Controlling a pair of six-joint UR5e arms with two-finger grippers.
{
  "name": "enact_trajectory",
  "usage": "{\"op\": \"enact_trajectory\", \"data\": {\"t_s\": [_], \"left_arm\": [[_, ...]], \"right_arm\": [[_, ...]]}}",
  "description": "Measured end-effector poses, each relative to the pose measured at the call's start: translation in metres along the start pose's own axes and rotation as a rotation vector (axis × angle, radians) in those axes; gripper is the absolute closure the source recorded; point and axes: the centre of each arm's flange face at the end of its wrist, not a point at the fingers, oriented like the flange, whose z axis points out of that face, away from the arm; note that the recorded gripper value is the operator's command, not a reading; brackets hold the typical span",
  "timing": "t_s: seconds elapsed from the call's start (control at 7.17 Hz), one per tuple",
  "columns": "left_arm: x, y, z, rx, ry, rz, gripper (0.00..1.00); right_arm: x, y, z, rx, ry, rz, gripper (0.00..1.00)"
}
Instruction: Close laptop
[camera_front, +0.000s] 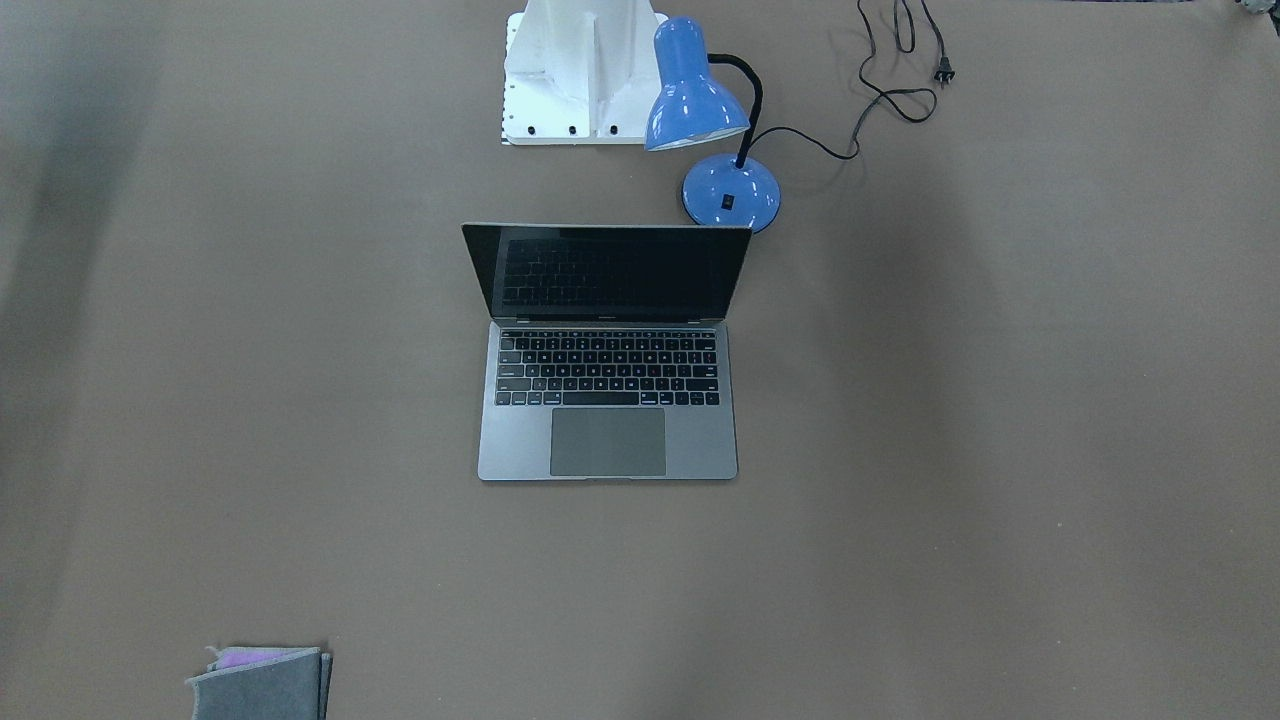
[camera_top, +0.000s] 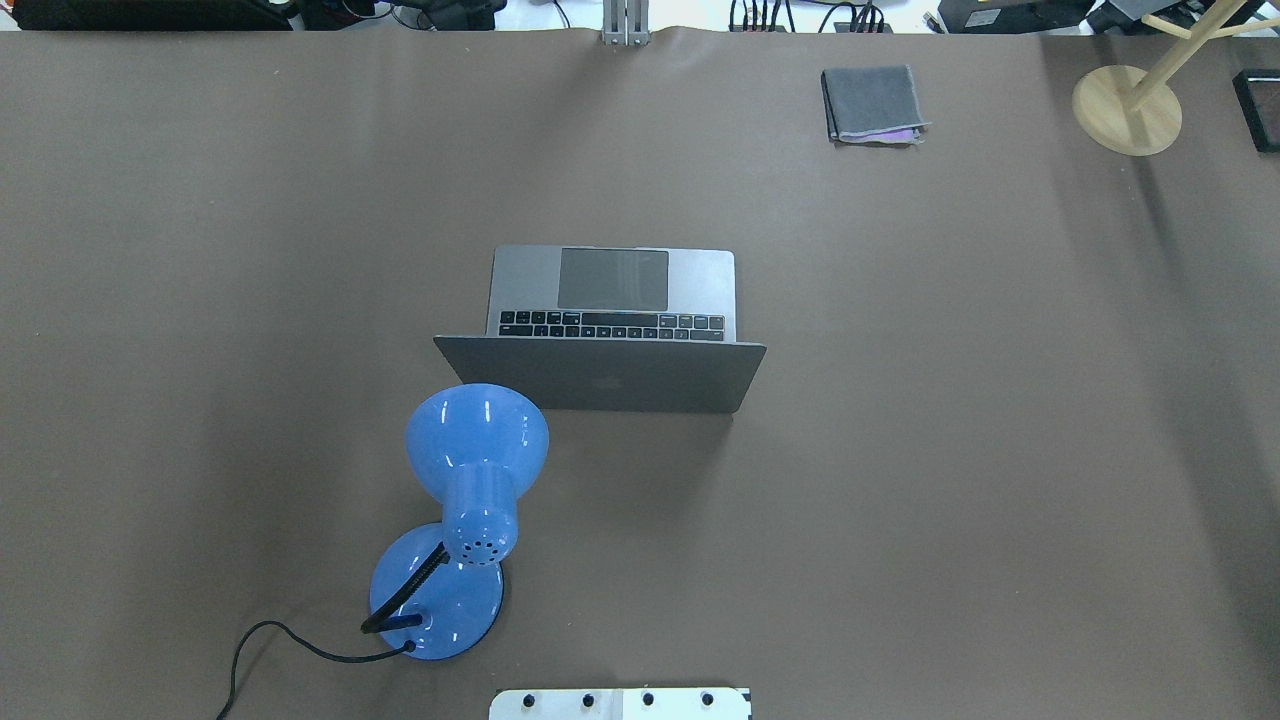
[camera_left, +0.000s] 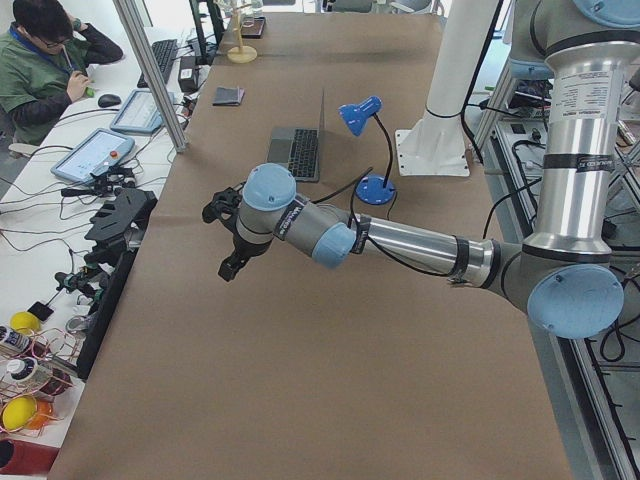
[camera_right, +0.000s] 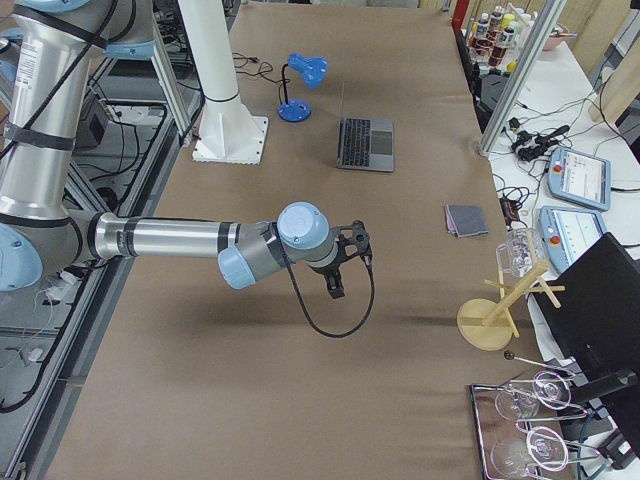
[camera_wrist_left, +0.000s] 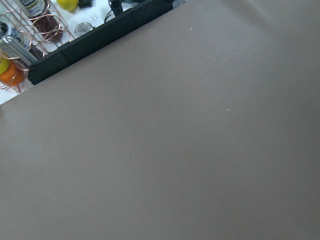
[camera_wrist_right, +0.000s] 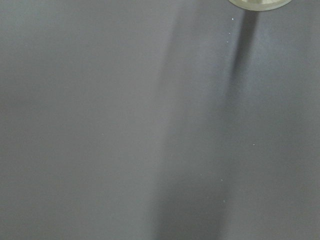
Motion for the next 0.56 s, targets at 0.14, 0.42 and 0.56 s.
{"op": "enact_trajectory", "data": {"t_s": [0.14, 0.42, 0.56], "left_arm": [[0.017, -0.006, 0.004, 0.020, 0.077, -0.036, 0.03], [0.056, -0.016, 0.020, 0.055, 0.176, -0.122, 0.02], [0.076, -0.021, 0.033, 0.046, 0.214, -0.169, 0.03]], "right_arm": [[-0.010, -0.002, 0.001, 0.007, -0.015, 0.013, 0.11], [-0.055, -0.012, 0.013, -0.003, -0.060, 0.082, 0.11], [-0.087, -0.016, 0.023, -0.008, -0.074, 0.123, 0.11]]}}
